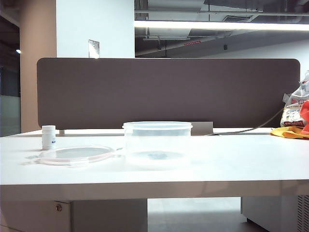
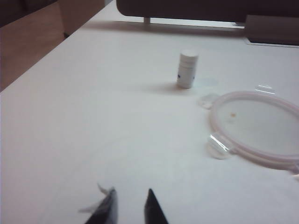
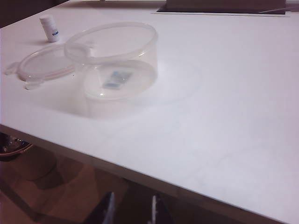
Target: Remove the lid of the round box, pick up the small white medicine bottle inside, and place it on the table.
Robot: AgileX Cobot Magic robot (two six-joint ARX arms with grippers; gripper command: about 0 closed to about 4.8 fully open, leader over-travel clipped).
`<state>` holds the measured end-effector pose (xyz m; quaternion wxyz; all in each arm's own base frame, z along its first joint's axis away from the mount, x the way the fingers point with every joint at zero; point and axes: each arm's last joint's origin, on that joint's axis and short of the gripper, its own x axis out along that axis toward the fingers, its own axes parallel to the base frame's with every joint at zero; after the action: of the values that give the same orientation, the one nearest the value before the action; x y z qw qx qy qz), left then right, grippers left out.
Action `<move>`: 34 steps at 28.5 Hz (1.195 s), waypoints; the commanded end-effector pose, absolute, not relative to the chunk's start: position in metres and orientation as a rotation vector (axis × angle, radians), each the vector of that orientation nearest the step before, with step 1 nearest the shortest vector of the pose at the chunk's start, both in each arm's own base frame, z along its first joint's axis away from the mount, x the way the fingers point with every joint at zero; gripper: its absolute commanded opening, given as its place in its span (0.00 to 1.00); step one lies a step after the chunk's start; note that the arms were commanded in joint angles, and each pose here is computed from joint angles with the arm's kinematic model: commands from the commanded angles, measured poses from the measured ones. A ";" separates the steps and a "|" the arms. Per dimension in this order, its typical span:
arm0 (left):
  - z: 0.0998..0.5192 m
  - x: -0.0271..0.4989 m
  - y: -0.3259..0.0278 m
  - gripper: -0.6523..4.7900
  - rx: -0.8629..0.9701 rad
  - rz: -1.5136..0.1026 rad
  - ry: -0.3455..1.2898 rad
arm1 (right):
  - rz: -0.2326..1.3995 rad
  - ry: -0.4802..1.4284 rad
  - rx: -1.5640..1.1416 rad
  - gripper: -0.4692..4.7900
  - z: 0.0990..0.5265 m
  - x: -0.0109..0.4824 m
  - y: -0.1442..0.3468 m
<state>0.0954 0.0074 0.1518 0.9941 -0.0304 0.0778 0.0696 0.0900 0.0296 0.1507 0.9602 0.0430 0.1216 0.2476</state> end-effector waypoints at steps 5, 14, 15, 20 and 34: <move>0.148 0.096 0.006 0.27 -0.060 0.099 0.178 | 0.502 0.239 0.088 0.29 0.151 0.090 0.030; 0.148 0.096 0.006 0.27 -0.061 0.100 0.178 | 0.502 0.239 0.088 0.29 0.151 0.090 0.030; 0.148 0.096 0.006 0.27 -0.061 0.100 0.178 | 0.502 0.239 0.088 0.29 0.151 0.090 0.030; 0.148 0.096 0.006 0.27 -0.061 0.100 0.178 | 0.502 0.239 0.088 0.29 0.151 0.090 0.030; 0.148 0.096 0.006 0.27 -0.061 0.099 0.178 | 0.169 0.146 -0.134 0.29 0.155 0.094 0.016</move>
<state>0.0954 0.0064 0.1516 0.9950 -0.0304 0.0795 0.0516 0.0925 0.0190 0.1531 0.9860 -0.0599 0.0830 0.1318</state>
